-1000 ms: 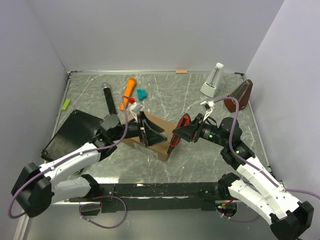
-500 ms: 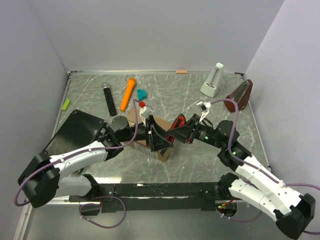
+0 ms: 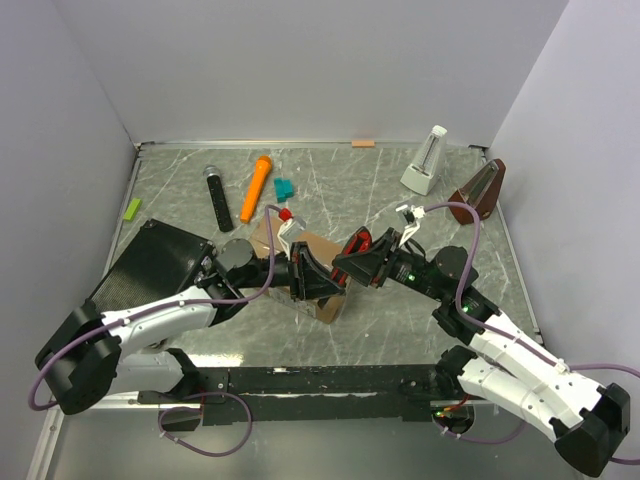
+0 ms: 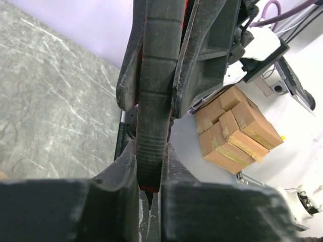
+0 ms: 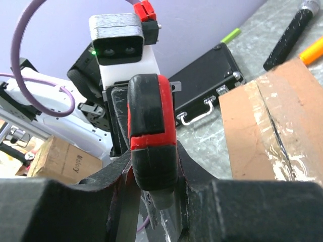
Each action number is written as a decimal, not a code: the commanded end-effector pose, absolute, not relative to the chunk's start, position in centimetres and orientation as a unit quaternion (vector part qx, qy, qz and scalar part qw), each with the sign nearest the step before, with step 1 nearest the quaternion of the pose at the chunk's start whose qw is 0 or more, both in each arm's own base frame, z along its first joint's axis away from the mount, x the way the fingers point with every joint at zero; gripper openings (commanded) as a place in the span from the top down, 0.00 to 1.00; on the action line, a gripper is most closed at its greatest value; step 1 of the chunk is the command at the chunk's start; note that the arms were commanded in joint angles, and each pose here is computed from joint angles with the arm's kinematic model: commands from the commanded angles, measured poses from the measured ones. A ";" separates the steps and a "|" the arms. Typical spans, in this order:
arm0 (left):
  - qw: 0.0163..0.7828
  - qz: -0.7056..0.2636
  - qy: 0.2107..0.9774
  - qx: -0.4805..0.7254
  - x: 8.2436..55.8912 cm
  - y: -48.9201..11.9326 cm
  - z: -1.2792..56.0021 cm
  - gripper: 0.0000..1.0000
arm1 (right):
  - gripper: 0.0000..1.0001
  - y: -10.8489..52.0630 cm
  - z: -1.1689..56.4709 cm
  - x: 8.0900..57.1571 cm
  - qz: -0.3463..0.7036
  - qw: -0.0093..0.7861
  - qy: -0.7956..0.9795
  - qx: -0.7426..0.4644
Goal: Unpack the express box
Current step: Cut the express box at the center of the board.
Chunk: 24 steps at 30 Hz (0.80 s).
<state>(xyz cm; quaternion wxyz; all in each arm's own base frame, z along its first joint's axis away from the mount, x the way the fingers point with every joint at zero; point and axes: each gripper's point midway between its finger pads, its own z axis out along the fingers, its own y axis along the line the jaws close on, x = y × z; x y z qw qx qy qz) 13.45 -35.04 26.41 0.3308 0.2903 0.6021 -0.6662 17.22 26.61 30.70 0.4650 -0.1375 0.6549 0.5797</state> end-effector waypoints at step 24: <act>0.335 -0.656 0.586 0.339 12.7 -34.9 27.2 0.96 | 1.00 27.8 30.2 17.5 0.560 0.449 0.674 -0.173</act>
